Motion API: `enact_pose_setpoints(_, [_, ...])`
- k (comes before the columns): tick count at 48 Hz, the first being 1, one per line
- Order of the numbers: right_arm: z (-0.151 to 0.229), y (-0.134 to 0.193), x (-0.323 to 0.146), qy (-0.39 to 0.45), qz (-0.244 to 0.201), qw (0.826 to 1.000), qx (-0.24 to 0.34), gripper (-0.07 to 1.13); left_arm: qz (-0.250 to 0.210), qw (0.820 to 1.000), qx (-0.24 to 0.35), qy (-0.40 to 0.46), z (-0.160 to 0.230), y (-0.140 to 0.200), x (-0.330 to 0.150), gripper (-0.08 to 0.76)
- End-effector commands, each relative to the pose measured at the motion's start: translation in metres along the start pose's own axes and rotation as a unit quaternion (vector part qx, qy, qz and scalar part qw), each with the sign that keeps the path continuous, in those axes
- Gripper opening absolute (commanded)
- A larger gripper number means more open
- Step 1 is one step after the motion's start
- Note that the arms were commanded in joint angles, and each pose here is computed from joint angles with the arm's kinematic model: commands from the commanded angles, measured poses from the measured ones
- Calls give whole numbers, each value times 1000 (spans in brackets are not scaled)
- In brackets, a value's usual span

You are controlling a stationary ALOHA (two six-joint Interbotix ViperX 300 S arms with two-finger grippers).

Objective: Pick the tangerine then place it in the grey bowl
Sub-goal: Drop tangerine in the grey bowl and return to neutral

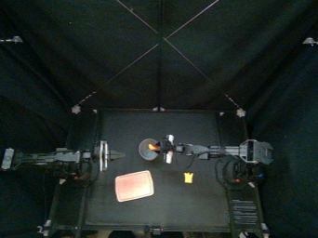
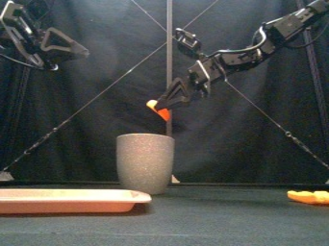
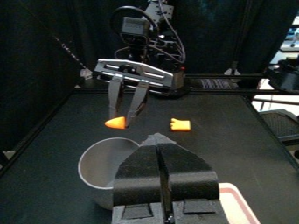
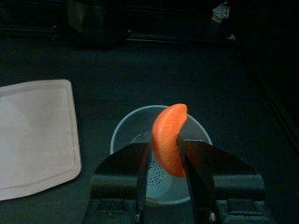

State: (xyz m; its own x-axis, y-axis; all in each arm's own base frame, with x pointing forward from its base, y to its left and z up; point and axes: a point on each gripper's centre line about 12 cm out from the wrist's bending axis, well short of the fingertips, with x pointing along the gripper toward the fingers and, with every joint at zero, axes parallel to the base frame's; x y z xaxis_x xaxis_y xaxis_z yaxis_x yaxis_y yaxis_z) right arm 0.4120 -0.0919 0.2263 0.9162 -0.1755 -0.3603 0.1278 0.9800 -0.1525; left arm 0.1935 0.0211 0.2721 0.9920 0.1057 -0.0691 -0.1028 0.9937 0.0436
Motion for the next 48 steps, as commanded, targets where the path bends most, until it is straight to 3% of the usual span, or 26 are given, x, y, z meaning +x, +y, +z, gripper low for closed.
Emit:
enact_pose_setpoints(1, [20,-5,1,-31,-5,1000,1,645,2,1000,0,-9,5,1,1,70])
enact_pose_setpoints(18, [19,-4,0,-41,-6,999,9,840,1,1000,0,-5,1,1,0,70])
enact_pose_setpoints(35, [8,-2,-18,-37,-7,999,24,846,2,1000,-2,-5,1,1,0,68])
enact_pose_setpoints(48, [-4,3,-64,-102,-18,992,77,846,1,1000,0,-5,1,1,0,70])
